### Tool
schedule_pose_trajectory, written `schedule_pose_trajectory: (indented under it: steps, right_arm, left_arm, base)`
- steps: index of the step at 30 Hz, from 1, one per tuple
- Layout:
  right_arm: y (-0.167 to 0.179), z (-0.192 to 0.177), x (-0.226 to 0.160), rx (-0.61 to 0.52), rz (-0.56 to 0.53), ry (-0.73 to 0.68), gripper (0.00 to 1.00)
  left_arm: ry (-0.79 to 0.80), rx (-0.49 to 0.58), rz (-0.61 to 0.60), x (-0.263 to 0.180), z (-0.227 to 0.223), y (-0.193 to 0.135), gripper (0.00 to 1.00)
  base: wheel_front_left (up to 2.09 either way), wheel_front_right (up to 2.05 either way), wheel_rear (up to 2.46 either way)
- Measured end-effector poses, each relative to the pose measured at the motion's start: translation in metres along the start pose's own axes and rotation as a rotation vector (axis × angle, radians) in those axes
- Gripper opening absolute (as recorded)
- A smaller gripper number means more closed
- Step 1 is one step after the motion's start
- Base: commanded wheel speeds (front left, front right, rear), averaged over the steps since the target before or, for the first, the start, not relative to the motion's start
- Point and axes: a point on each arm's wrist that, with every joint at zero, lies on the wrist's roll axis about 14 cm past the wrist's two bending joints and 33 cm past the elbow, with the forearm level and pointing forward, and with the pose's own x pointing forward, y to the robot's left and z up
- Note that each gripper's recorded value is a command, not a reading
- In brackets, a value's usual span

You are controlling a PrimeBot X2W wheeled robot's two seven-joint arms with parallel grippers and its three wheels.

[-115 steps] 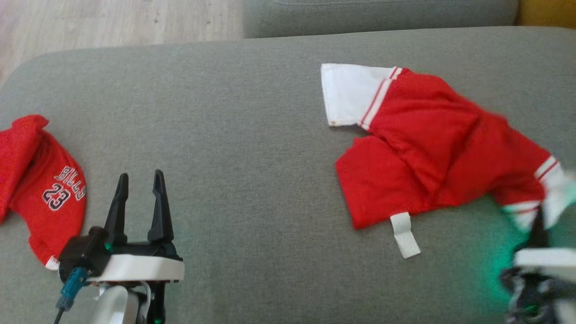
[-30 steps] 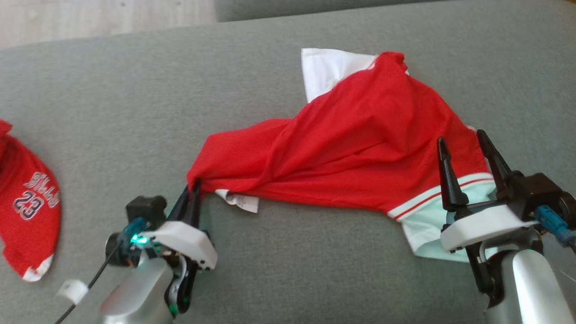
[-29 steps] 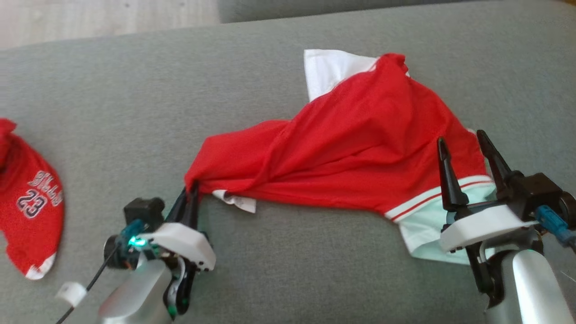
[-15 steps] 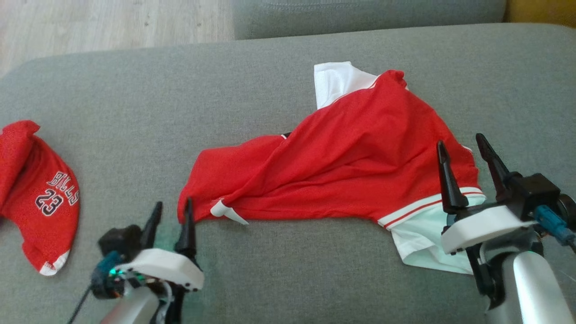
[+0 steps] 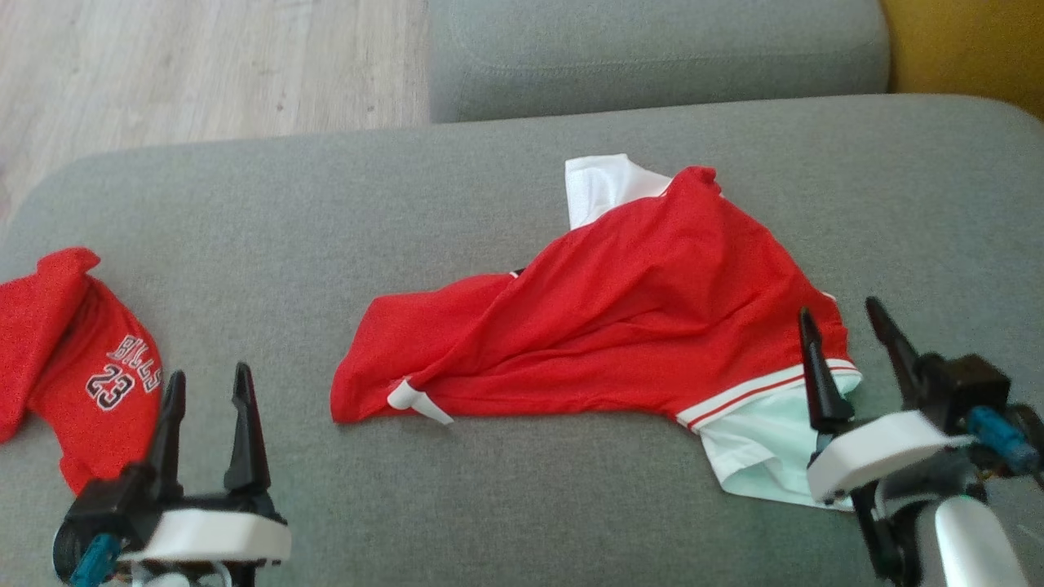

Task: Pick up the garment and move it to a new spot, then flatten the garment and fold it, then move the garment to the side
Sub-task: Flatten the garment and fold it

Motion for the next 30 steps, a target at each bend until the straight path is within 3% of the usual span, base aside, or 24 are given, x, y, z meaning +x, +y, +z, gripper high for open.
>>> schedule_pose_trajectory:
  steps: [18,30]
  right_arm:
    - [-0.005,-0.021,-0.019,0.051,-0.021,0.049,1.0]
    - [0.003,-0.035,-0.01,0.054,0.002,0.094,1.0]
  left_arm:
    - [0.101,0.015,-0.014,-0.003,-0.022,-0.005,1.0]
    - [0.274,0.043,-0.109,0.027,-0.063,-0.041,1.0]
  base:
    - [0.0,0.0,0.0]
    - [0.0,0.0,0.0]
